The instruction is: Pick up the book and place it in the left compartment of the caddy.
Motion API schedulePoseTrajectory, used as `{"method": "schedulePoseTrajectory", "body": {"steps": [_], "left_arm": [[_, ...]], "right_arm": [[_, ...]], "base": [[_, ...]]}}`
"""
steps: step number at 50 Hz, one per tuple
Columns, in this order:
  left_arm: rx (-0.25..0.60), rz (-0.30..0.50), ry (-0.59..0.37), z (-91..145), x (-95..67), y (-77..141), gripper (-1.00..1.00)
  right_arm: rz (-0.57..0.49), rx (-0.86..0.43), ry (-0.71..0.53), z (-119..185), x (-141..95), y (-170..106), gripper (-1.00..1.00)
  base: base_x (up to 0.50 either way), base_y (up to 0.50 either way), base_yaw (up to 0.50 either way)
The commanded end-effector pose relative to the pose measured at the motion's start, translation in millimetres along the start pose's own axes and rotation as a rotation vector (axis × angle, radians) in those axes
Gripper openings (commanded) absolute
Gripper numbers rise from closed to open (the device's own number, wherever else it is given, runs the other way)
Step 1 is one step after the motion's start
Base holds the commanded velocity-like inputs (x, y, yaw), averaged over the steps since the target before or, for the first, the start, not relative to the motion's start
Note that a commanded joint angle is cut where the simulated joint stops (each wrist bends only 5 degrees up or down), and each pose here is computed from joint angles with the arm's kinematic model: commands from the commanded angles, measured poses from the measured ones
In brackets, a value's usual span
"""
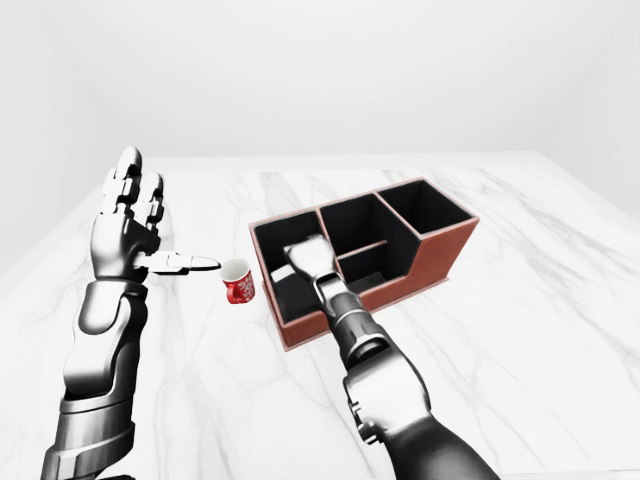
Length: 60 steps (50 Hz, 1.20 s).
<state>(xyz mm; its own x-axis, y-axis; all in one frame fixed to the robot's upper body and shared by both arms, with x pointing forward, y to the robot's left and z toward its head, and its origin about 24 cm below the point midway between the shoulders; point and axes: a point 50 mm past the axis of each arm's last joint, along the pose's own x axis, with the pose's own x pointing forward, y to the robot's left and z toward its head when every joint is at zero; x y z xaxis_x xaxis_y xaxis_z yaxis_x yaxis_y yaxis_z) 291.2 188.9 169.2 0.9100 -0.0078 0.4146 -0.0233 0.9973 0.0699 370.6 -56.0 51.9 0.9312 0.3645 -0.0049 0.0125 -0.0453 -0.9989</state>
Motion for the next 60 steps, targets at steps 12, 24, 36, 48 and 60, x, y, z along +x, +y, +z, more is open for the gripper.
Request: {"method": "schedulePoseTrajectory", "body": {"steps": [12,24,36,48,60], "left_arm": [[0.000,-0.001,0.001,-0.3,0.5,-0.3,1.00],[0.000,-0.003,0.001,-0.3,0.2,-0.7,1.00],[0.001,-0.003,0.000,-0.1,-0.2,-0.7,1.00],[0.005,0.001,-0.021,4.9,0.7,-0.2,1.00],[0.004,0.001,-0.036,8.5,2.1,0.6,1.00]], "right_arm": [[-0.063,0.016,0.004,0.7,4.1,-10.6,-0.01],[-0.073,0.018,0.003,0.8,5.1,-13.2,0.25],[-0.091,0.024,0.008,-1.2,6.2,-17.9,0.26],[-0.205,0.131,0.031,-15.8,5.9,-67.9,0.27],[-0.329,0.368,-0.066,-22.3,-32.0,-137.1,0.28]], "base": [[0.00,0.00,0.00],[0.00,0.00,0.00],[0.00,0.00,0.00],[0.00,0.00,0.00],[0.00,0.00,0.00]]}}
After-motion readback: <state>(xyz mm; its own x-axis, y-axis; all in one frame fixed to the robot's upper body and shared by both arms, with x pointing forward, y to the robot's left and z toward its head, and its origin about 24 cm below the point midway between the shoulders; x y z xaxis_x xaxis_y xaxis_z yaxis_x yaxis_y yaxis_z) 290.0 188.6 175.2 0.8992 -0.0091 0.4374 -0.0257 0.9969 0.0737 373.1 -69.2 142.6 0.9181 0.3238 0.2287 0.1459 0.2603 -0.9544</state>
